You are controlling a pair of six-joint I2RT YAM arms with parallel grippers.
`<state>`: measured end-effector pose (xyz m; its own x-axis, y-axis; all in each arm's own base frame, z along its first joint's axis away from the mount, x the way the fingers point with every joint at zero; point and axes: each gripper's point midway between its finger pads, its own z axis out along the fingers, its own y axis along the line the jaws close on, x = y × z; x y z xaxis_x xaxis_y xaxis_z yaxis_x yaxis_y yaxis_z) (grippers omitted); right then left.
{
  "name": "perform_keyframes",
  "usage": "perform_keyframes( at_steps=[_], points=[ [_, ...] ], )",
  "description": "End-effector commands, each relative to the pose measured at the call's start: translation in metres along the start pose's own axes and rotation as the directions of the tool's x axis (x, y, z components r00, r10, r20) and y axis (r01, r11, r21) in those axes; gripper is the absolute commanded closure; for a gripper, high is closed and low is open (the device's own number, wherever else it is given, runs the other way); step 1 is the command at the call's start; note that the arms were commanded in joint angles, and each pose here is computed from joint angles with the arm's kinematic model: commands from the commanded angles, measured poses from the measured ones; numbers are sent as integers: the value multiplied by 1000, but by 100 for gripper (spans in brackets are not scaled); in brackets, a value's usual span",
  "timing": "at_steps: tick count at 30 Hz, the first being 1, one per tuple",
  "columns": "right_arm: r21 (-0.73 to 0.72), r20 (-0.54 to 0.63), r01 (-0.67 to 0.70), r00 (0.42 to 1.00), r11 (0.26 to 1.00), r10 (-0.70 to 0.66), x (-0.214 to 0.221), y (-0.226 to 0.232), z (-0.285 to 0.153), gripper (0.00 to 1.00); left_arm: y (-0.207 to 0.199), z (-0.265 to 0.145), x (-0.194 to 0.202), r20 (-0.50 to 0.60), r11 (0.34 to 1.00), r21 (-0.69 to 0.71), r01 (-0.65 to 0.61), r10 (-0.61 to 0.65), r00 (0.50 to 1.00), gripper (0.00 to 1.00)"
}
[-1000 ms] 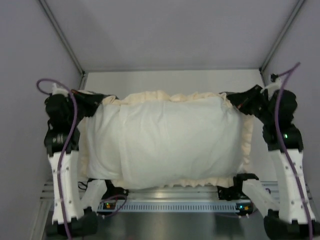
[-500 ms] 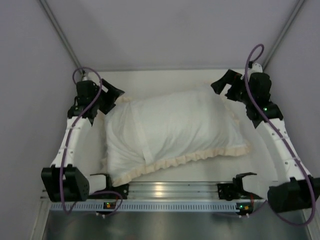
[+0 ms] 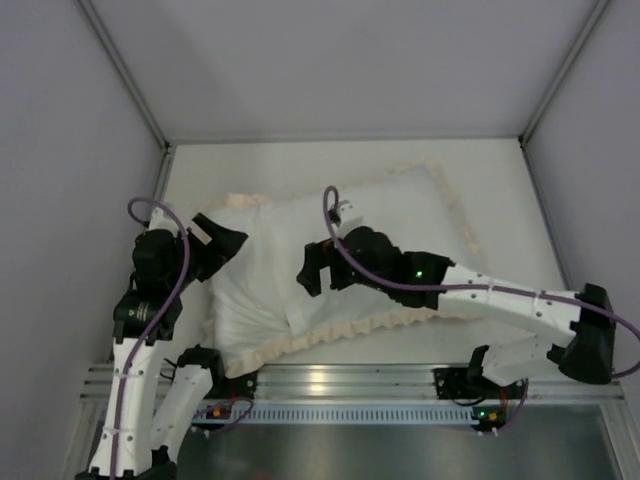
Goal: Remove the pillowcase from the pillow
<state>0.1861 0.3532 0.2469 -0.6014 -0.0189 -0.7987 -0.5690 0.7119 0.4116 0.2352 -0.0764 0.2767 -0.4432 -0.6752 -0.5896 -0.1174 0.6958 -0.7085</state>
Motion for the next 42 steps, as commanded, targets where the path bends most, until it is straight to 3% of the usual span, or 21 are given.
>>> perform_keyframes(
  at_steps=[1,8,10,11,12,15,17,26,31,38,40,41,42],
  points=[
    [84,30,-21,999,996,19,1,9,12,1,53,8,60,-185,989,-148,21,-49,981,13],
    [109,-56,-11,998,994,17,56,33,41,4,70,21,85,-254,971,-237,-9,-53,966,16],
    [98,-61,-5,998,995,11,62,41,42,4,74,25,95,-285,964,-264,-35,-43,957,24],
    [102,-60,-11,998,995,17,64,42,43,4,76,26,98,-289,961,-275,-29,-54,956,32],
    [100,-63,-8,998,995,15,67,44,42,4,74,24,100,-292,964,-264,-29,-51,955,57],
    [121,-63,-5,998,993,13,75,40,40,4,70,15,99,-262,974,-227,-13,-48,964,91],
    [131,-70,-10,997,991,19,80,37,41,5,67,7,94,-252,976,-217,-24,-32,967,100],
    [181,-102,63,994,981,-45,93,40,61,12,42,-3,82,-263,987,-151,-49,8,965,100],
    [145,-32,117,993,982,-114,65,70,51,11,43,-9,79,-256,986,-154,-68,26,966,100],
    [185,-5,136,990,973,-138,44,70,64,7,39,-11,83,-277,990,-123,-67,31,960,99],
    [207,-6,148,989,967,-150,43,67,73,4,40,-11,86,-286,990,-122,-72,34,958,83],
    [209,4,143,989,967,-147,35,67,76,3,41,-11,86,-284,990,-124,-72,34,958,70],
    [223,-8,154,988,963,-156,37,63,82,2,42,-12,86,-276,990,-124,-69,32,961,50]
  ],
)
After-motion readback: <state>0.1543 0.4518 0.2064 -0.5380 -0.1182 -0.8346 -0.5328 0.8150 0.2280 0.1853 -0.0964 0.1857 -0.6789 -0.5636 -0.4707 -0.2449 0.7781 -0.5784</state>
